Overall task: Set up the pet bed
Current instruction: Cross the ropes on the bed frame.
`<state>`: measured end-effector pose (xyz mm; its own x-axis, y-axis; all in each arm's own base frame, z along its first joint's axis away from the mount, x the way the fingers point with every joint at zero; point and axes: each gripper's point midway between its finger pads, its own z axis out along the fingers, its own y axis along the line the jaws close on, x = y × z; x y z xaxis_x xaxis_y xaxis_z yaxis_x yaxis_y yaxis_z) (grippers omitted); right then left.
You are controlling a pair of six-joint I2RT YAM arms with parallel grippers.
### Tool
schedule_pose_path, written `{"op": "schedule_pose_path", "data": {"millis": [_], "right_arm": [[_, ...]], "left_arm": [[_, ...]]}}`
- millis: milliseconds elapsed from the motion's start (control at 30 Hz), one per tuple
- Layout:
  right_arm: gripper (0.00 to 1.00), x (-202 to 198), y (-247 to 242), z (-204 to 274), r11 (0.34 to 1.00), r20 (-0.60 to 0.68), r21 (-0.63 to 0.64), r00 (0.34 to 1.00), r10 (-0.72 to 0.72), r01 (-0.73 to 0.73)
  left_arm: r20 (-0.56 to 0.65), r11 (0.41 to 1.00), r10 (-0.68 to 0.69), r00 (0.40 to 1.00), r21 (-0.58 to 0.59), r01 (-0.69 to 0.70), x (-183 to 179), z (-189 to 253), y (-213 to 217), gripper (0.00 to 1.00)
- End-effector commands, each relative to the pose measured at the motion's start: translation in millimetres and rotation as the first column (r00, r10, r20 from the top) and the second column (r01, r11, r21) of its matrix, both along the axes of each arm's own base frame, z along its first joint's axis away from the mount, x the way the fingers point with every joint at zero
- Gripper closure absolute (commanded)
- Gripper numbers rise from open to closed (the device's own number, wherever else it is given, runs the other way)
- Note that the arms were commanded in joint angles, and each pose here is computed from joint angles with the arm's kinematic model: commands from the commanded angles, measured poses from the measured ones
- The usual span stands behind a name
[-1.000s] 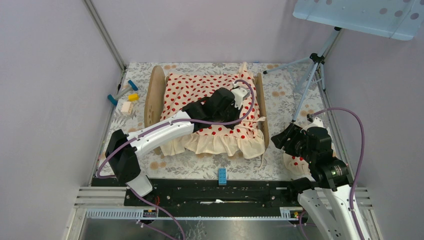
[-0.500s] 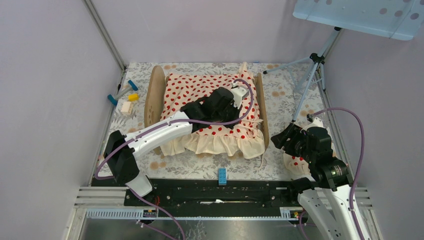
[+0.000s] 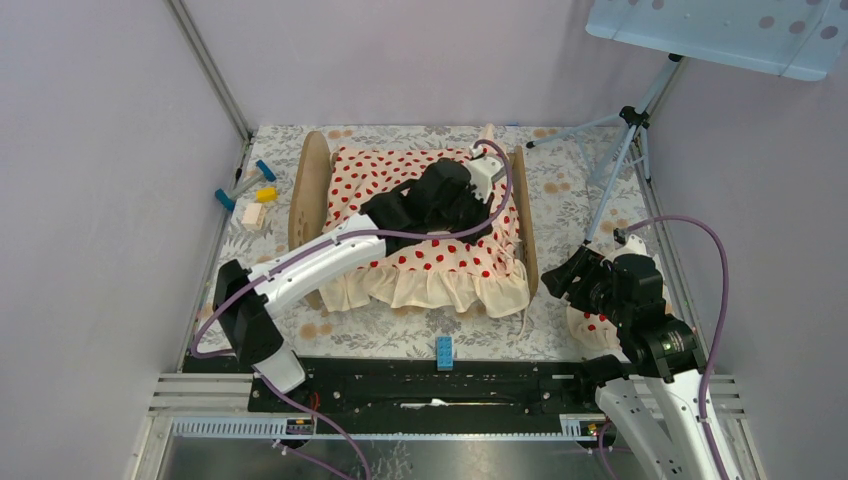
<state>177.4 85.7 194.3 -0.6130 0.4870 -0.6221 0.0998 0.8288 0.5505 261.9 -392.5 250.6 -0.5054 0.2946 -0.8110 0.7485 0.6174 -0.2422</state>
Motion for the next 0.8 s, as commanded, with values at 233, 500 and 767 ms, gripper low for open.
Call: {"op": "schedule_pose_path", "data": {"millis": [233, 500, 767], "right_arm": [[0.3, 1.6, -3.7, 2.5, 1.0, 0.026, -0.01, 1.0, -0.013, 0.014], [0.29, 0.9, -4.9, 2.0, 1.0, 0.028, -0.019, 1.0, -0.013, 0.013], [0.29, 1.0, -5.3, 2.8, 1.0, 0.03, -0.021, 0.999, -0.014, 0.014]], "left_arm": [[-0.006, 0.995, -0.084, 0.996, -0.057, 0.084, 7.1, 10.9, -35.8, 1.0], [-0.039, 0.992, -0.114, 0.993, -0.051, 0.112, 2.7, -2.7, -49.1, 1.0], [-0.06, 0.987, -0.153, 0.986, -0.066, 0.149, -5.8, -6.3, -66.5, 1.0]]}}
